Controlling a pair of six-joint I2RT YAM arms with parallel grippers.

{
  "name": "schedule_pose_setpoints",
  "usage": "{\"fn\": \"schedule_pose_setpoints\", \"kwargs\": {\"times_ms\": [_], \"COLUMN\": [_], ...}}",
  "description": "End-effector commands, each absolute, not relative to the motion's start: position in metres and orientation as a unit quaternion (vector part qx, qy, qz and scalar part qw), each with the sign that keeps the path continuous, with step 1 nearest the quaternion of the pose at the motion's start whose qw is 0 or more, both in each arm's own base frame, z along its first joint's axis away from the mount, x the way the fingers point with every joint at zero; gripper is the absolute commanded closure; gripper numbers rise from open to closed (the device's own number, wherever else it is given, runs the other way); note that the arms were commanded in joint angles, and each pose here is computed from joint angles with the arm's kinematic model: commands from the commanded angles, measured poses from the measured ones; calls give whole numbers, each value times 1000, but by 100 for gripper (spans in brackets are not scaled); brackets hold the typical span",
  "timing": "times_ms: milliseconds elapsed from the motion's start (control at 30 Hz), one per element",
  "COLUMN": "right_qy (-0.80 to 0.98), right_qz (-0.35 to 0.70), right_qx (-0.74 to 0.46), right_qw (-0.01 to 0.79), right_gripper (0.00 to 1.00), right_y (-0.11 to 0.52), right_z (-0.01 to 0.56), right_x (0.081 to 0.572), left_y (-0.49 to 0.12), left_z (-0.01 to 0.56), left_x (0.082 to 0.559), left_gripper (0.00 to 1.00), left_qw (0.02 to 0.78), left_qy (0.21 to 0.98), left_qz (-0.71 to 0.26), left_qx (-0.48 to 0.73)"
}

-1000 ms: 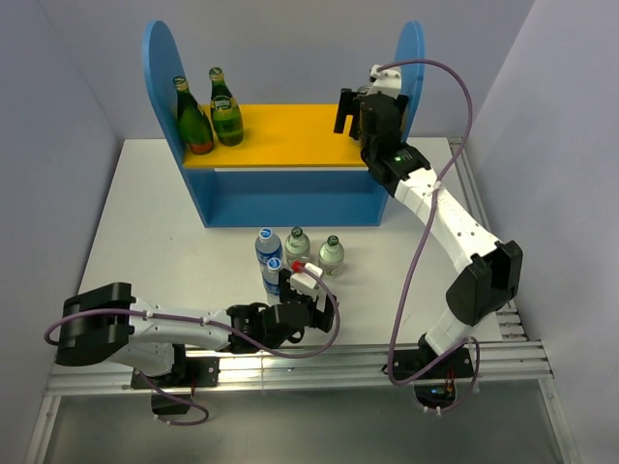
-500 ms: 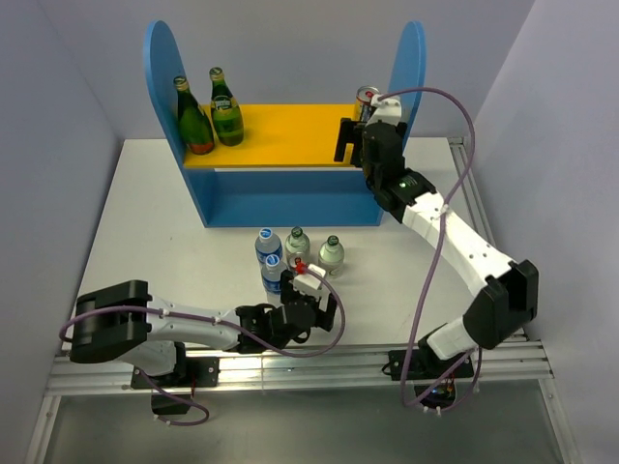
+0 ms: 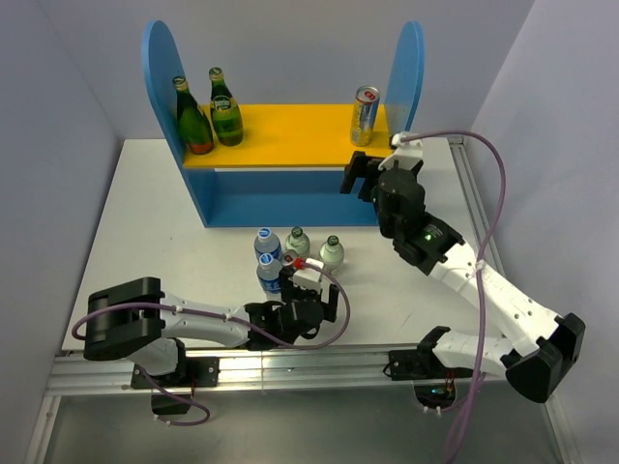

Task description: Place and organize the beverage onto the shelf

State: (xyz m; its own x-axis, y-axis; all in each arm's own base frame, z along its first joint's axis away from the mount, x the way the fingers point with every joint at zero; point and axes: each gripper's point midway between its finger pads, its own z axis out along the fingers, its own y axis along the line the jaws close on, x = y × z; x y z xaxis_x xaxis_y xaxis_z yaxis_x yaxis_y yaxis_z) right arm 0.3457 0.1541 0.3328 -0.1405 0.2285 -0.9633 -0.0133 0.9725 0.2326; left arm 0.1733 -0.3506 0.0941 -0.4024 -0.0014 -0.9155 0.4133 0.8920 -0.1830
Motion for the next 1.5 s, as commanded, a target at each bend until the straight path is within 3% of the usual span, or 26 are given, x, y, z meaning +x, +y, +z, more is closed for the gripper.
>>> {"fn": "schedule_pose_setpoints", "kwargs": {"times_ms": [0, 533, 1133, 1300, 1367, 1467], "right_qy": [747, 760, 760, 763, 762, 763], "right_qz": [101, 117, 111, 107, 107, 107], "right_qx": [80, 65, 71, 71, 71, 72], "right_qw": [653, 636, 636, 634, 634, 634], "right_gripper": [0, 0, 0, 0, 0, 1], "right_y": [160, 170, 163, 161, 161, 159], "right_z": [331, 307, 298, 292, 290, 288], "right_x": [330, 310, 306, 304, 303, 302], "left_y": [-339, -314, -308, -310, -313, -313], "left_z": [104, 89, 64, 51, 51, 47], "left_x": [196, 216, 241, 243, 245, 245], "left_gripper": [2, 1, 3, 8, 15, 40], "left_qw": [552, 542, 551, 555, 558, 555], "left_qy": [813, 831, 830, 828, 826, 829], "left_qz": [-173, -119, -90, -78, -83, -73], "left_qx": [67, -37, -24, -6, -5, 3]}}
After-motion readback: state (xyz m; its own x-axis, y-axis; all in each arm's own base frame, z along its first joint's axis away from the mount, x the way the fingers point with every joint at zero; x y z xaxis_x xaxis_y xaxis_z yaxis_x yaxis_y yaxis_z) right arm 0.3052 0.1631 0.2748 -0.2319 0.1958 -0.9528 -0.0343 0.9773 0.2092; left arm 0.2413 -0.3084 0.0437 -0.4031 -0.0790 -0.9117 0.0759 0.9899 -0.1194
